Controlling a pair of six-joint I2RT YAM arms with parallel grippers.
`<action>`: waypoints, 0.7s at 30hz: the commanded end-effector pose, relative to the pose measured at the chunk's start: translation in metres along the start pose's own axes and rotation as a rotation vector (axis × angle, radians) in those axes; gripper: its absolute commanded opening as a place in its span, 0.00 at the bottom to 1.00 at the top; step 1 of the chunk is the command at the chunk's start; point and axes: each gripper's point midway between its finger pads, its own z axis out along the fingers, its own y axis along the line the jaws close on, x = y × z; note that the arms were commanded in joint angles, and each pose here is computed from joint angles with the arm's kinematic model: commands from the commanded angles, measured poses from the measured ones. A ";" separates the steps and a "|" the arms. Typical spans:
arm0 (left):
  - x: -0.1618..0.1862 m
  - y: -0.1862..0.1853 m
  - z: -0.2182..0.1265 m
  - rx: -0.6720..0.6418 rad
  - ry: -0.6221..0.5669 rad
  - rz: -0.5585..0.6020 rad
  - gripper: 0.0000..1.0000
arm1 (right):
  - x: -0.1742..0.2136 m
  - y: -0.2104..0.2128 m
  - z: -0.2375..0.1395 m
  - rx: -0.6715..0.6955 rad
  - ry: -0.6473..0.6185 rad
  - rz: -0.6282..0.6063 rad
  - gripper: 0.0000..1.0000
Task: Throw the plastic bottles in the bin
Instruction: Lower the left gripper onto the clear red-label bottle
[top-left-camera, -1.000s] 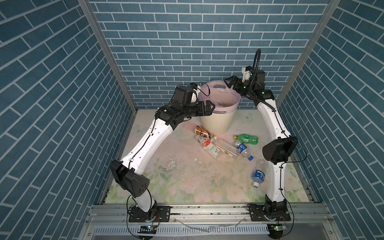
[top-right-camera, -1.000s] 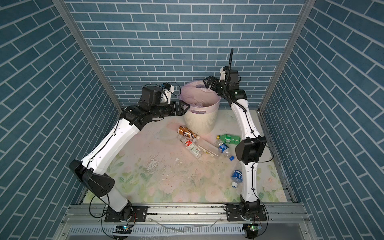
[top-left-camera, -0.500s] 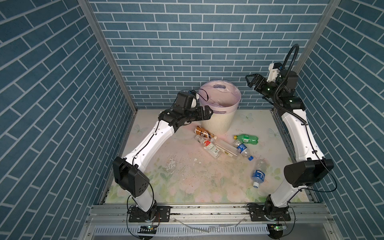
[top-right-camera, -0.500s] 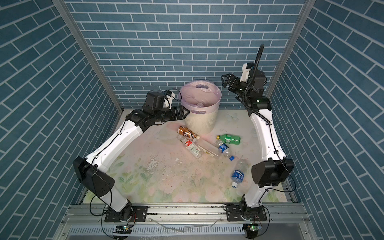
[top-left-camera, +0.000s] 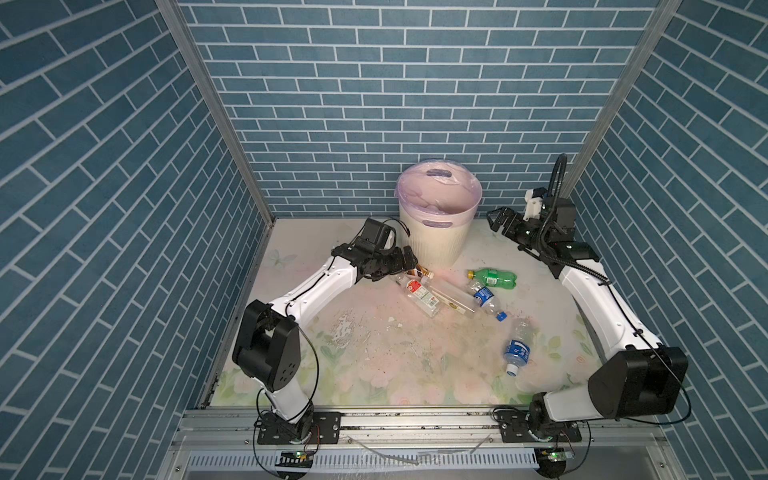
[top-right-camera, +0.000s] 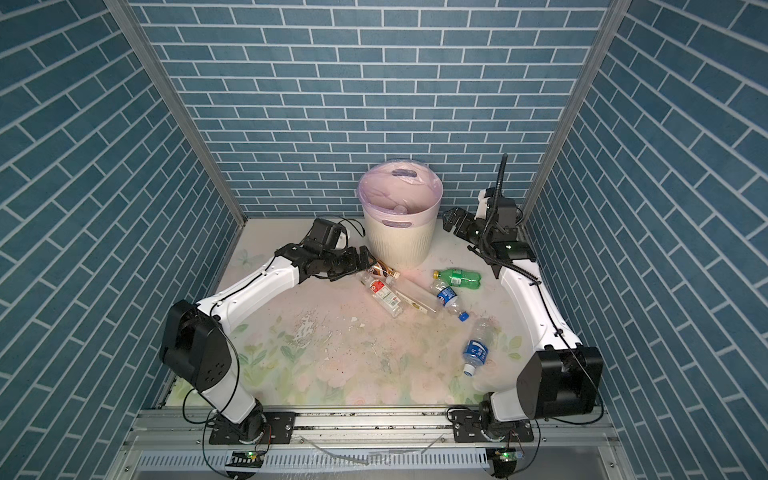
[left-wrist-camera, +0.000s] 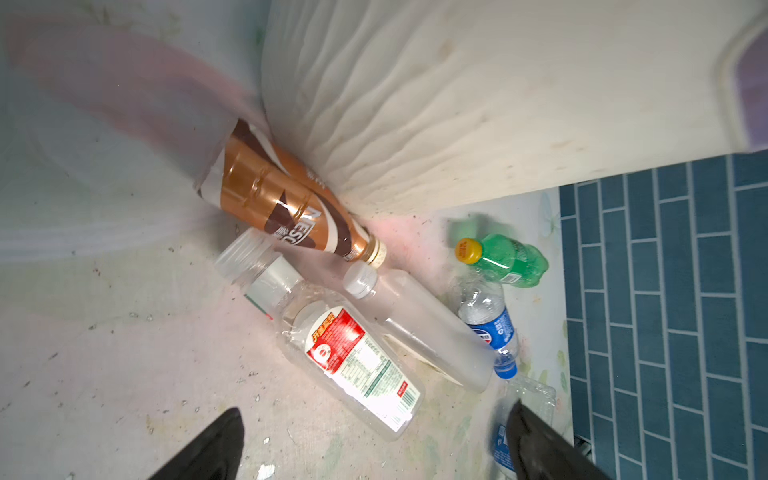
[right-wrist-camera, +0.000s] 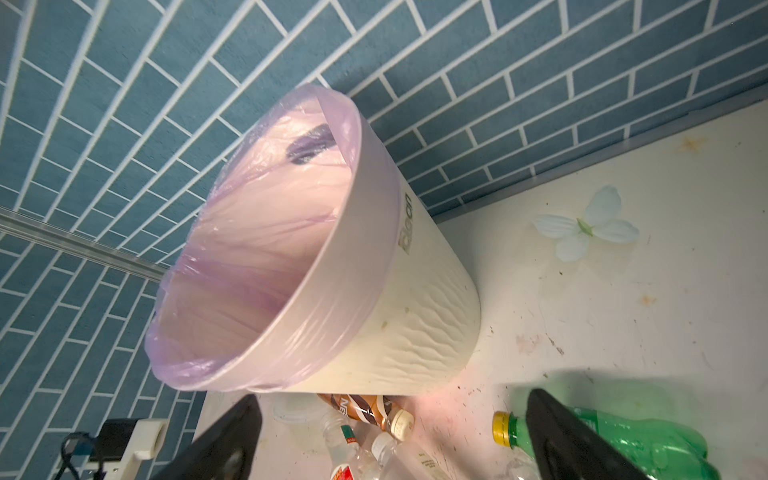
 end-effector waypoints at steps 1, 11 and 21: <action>0.012 -0.003 0.016 -0.012 0.034 -0.008 0.99 | 0.017 0.002 -0.012 -0.010 -0.017 -0.029 0.99; 0.043 0.008 0.068 -0.110 0.175 -0.009 0.99 | 0.064 -0.015 -0.023 0.043 0.066 -0.076 0.99; 0.057 0.033 0.088 -0.231 0.257 0.009 0.99 | 0.067 -0.018 -0.030 0.059 0.059 -0.097 0.99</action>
